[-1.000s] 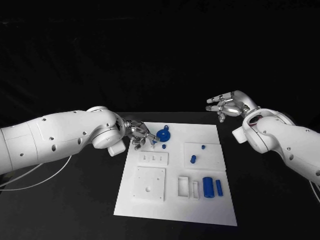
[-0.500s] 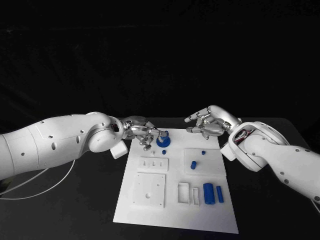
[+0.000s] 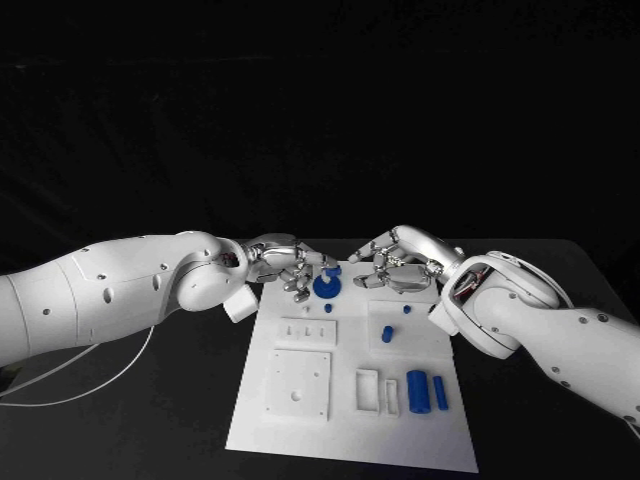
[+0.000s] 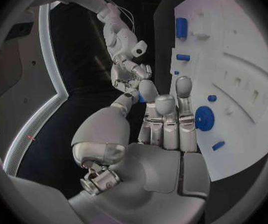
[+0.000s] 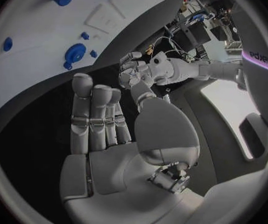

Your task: Assemble the parts on the task board

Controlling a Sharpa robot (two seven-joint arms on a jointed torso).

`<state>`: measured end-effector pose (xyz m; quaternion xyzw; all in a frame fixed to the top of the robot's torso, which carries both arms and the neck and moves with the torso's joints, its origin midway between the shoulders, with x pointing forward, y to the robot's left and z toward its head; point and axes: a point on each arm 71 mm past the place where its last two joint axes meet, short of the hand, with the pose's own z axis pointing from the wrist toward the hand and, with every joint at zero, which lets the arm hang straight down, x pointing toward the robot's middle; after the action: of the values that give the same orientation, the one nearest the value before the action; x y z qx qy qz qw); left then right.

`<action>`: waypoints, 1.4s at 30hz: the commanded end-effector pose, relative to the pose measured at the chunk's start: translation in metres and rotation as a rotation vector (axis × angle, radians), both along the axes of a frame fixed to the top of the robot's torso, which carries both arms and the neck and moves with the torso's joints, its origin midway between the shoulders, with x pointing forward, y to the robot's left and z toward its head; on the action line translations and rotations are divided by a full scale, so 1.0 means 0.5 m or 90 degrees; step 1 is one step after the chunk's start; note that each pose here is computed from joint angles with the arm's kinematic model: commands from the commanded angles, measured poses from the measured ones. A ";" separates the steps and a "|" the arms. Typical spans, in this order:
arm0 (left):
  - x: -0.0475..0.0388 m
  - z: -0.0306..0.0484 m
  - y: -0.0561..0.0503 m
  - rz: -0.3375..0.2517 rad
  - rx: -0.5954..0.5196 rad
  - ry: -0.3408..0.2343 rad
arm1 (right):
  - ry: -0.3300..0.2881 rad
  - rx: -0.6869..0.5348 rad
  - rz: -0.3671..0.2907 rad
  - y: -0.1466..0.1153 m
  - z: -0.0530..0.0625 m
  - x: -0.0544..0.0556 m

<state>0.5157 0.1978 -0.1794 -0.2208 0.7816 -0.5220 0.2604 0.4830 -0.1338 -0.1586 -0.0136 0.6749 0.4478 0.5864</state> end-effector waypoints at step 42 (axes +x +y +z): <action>-0.010 0.002 -0.021 -0.042 -0.001 -0.030 | -0.007 -0.024 0.022 0.044 -0.020 -0.015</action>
<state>0.5116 0.1902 -0.1805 -0.1887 0.7866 -0.5243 0.2659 0.4767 -0.1132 -0.1678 -0.0322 0.6792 0.4462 0.5818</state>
